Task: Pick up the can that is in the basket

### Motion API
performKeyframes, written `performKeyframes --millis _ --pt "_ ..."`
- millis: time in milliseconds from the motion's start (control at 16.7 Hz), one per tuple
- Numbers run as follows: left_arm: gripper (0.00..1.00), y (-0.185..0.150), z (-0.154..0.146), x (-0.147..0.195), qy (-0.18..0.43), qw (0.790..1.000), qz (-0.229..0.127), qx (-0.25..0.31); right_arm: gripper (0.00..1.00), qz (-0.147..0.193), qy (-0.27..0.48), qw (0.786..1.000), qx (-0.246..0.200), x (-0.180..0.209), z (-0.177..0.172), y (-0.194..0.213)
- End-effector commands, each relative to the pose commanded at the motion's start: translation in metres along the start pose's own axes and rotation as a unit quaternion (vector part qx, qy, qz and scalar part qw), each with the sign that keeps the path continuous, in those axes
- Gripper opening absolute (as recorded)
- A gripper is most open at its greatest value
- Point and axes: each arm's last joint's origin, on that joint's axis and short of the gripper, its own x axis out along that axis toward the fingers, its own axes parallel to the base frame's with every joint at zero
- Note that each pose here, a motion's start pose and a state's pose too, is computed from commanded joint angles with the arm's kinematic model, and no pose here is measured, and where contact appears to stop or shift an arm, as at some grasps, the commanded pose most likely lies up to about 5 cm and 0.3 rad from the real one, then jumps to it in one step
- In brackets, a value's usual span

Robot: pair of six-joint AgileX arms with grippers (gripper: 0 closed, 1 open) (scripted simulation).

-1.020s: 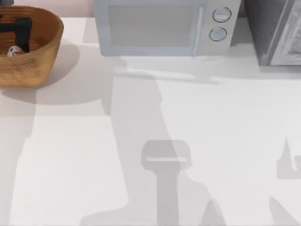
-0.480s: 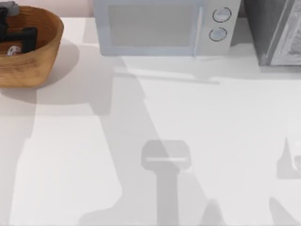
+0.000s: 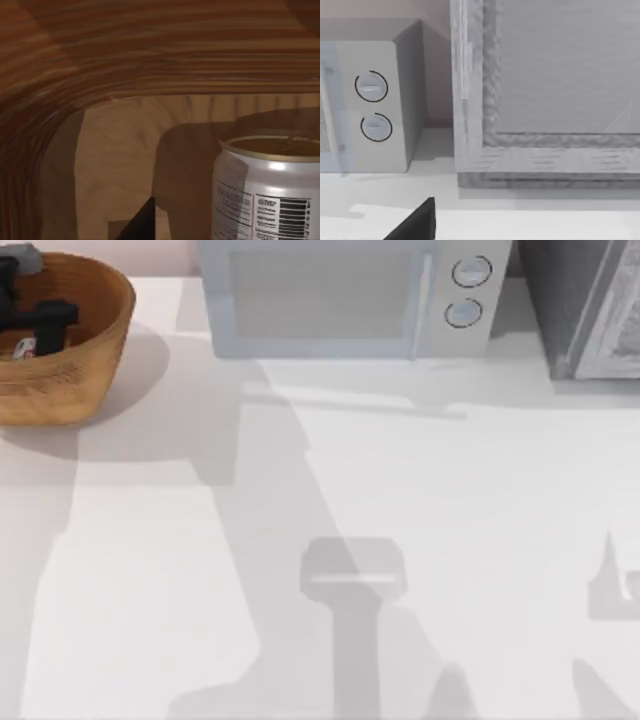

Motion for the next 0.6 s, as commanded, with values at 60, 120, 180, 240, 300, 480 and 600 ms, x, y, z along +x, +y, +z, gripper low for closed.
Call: performKeyframes --millis 60,120,180,240,300,480,600 --pt "0.47 0.0000 0.0000 0.0000 0.000 1.000 0.000 0.000 1.00 0.000 0.000 1.000 0.000 0.0000 0.0000 0.0000" --pt "0.40 0.0000 0.0000 0.0000 0.000 1.000 0.000 0.000 1.00 0.000 0.000 1.000 0.000 0.0000 0.0000 0.0000" --pt "0.32 0.0000 0.0000 0.0000 0.000 1.000 0.000 0.000 1.00 0.000 0.000 1.000 0.000 0.0000 0.0000 0.0000" --pt "0.25 0.0000 0.0000 0.0000 0.000 1.000 0.000 0.000 1.00 0.000 0.000 1.000 0.000 0.0000 0.0000 0.0000" --pt "0.17 0.0000 0.0000 0.0000 0.000 1.000 0.000 0.000 1.00 0.000 0.000 1.000 0.000 0.0000 0.0000 0.0000" --pt "0.00 0.0000 0.0000 0.0000 0.000 1.000 0.000 0.000 1.00 0.000 0.000 1.000 0.000 0.0000 0.0000 0.0000" --pt "0.00 0.0000 0.0000 0.0000 0.000 1.000 0.000 0.000 1.00 0.000 0.000 1.000 0.000 0.0000 0.0000 0.0000"
